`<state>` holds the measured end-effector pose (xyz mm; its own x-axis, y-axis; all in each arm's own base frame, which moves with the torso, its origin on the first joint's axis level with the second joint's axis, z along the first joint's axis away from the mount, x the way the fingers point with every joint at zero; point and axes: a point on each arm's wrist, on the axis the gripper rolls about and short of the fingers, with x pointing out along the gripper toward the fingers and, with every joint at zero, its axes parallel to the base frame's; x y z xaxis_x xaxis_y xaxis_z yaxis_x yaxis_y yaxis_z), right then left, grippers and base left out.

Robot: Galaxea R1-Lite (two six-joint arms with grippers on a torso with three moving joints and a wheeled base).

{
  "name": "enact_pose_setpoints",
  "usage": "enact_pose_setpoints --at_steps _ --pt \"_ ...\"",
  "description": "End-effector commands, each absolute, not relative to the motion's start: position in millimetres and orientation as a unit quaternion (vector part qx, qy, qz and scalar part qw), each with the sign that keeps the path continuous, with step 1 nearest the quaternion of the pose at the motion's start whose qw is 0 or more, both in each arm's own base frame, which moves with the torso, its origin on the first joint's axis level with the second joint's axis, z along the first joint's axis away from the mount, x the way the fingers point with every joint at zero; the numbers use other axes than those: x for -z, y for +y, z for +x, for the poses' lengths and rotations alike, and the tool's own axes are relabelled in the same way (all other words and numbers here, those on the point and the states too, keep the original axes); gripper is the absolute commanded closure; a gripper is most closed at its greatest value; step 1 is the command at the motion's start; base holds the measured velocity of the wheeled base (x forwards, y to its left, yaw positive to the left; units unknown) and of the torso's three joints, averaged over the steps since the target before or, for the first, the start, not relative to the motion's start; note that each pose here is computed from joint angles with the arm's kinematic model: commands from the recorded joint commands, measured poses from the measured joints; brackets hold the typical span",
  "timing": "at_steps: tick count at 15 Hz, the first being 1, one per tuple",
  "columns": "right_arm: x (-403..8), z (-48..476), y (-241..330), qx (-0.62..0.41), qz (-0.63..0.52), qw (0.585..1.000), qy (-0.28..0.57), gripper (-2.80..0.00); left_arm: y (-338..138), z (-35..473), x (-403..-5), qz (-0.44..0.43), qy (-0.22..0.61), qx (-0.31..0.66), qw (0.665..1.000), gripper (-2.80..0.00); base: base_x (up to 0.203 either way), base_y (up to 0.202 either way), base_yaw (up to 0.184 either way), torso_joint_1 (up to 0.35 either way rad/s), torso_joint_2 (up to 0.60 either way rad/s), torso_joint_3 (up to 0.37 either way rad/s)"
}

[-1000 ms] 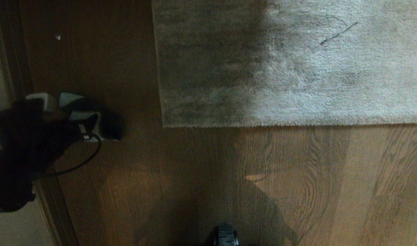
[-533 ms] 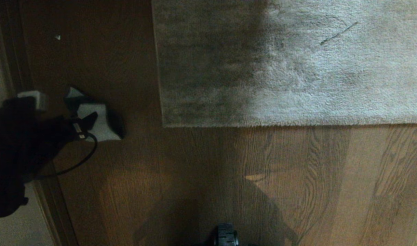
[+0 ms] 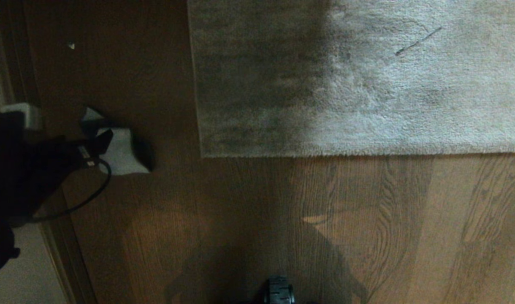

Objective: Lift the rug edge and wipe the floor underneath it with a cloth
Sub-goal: Put down the rag

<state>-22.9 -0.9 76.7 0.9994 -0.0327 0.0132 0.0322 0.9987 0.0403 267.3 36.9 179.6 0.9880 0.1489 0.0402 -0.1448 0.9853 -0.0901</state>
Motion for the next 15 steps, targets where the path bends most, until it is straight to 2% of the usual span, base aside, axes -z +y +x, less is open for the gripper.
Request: enact_pose_setpoints --at_steps 1,10,11,15 --pt "-77 -23 -1 0.016 0.02 1.0 -0.006 0.0 35 251 -180 -0.044 -0.024 -0.074 0.996 -2.8 0.0 0.0 0.0 0.0 0.0 0.0" --pt "-77 -23 -1 0.016 0.02 1.0 -0.006 0.0 27 195 -163 -0.046 0.005 -0.074 0.996 -2.8 0.0 0.0 0.0 0.0 0.0 0.0" --pt "-77 -23 -1 0.016 0.02 1.0 -0.006 0.0 26 192 -162 -0.045 0.006 -0.072 0.996 0.0 0.0 0.0 0.0 0.0 0.0 0.0" --pt "-77 -23 -1 0.016 0.02 1.0 -0.006 0.0 20 167 -153 -0.045 0.016 -0.065 0.997 0.0 0.0 0.0 0.0 0.0 0.0 0.0"
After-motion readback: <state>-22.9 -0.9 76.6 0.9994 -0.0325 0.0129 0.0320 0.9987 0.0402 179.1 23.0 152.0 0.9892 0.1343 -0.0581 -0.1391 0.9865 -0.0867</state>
